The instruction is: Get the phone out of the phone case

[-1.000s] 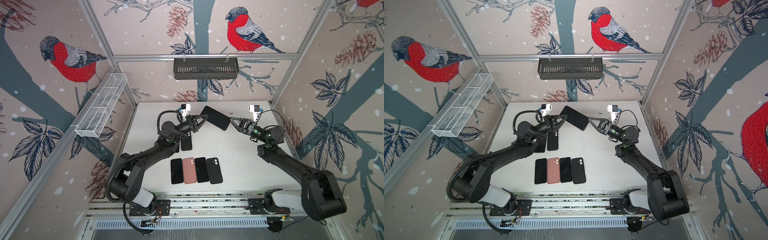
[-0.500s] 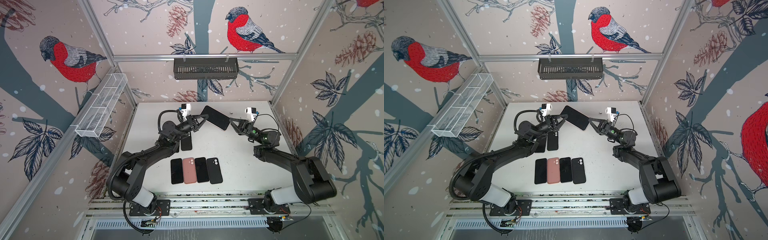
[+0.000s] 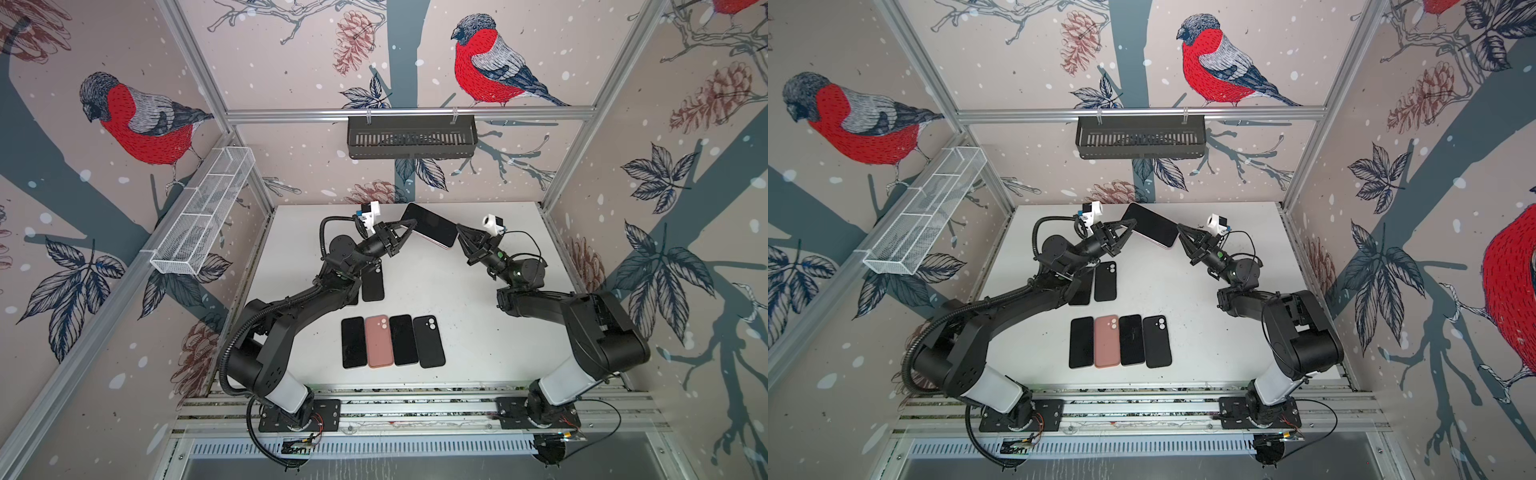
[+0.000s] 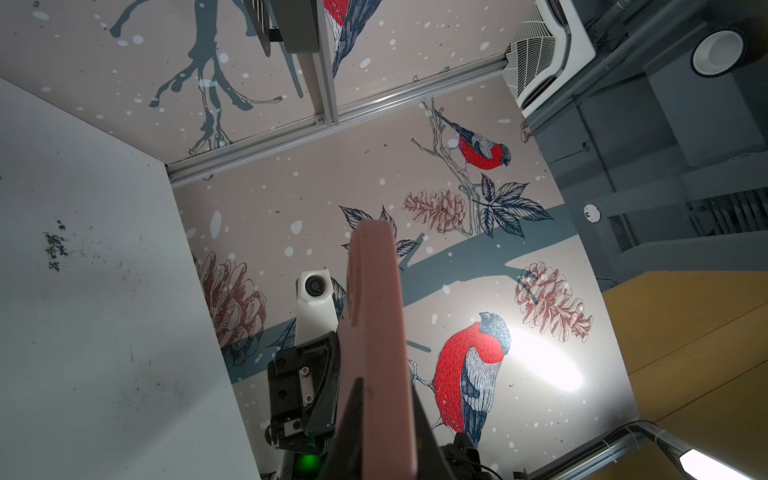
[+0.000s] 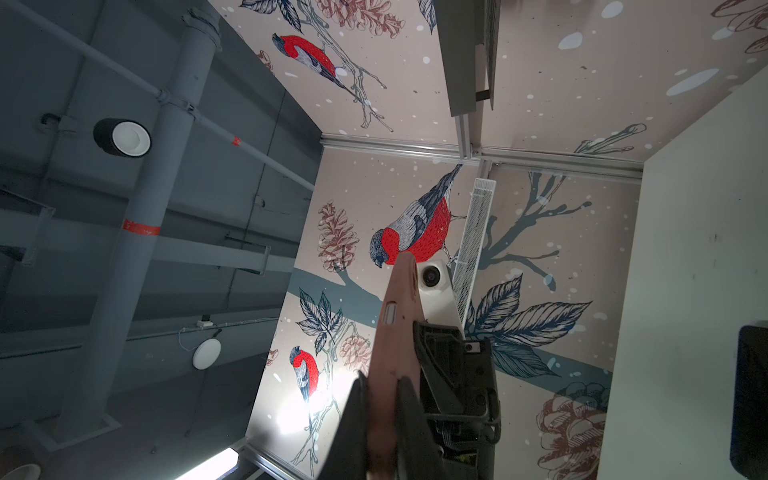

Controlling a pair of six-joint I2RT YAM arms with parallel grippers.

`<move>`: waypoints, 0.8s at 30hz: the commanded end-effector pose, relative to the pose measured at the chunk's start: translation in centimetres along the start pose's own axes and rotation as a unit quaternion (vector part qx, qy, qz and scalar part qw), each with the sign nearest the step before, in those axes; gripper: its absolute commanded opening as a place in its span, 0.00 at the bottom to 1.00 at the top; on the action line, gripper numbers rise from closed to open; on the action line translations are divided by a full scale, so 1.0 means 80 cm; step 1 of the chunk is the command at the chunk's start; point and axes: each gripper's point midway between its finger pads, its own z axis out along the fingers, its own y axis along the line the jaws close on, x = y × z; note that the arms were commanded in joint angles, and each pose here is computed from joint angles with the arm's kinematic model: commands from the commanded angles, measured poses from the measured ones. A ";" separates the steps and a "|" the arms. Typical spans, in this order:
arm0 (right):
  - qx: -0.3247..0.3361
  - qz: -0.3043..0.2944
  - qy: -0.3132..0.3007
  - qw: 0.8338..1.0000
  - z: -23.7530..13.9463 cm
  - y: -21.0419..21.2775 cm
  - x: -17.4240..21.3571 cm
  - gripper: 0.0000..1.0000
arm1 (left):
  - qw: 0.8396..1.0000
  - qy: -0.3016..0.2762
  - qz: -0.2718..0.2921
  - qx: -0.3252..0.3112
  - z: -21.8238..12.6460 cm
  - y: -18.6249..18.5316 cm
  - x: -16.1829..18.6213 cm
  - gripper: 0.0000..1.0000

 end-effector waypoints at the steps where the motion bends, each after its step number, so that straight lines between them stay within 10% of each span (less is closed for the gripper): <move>1: -0.093 -0.027 -0.002 0.995 -0.003 0.054 0.004 0.05 | 0.977 0.022 0.099 0.186 -0.017 -0.124 0.020 0.00; 24: -0.154 0.000 -0.004 0.988 0.028 0.100 -0.023 0.18 | 0.936 -0.028 0.171 0.305 -0.023 -0.206 0.044 0.00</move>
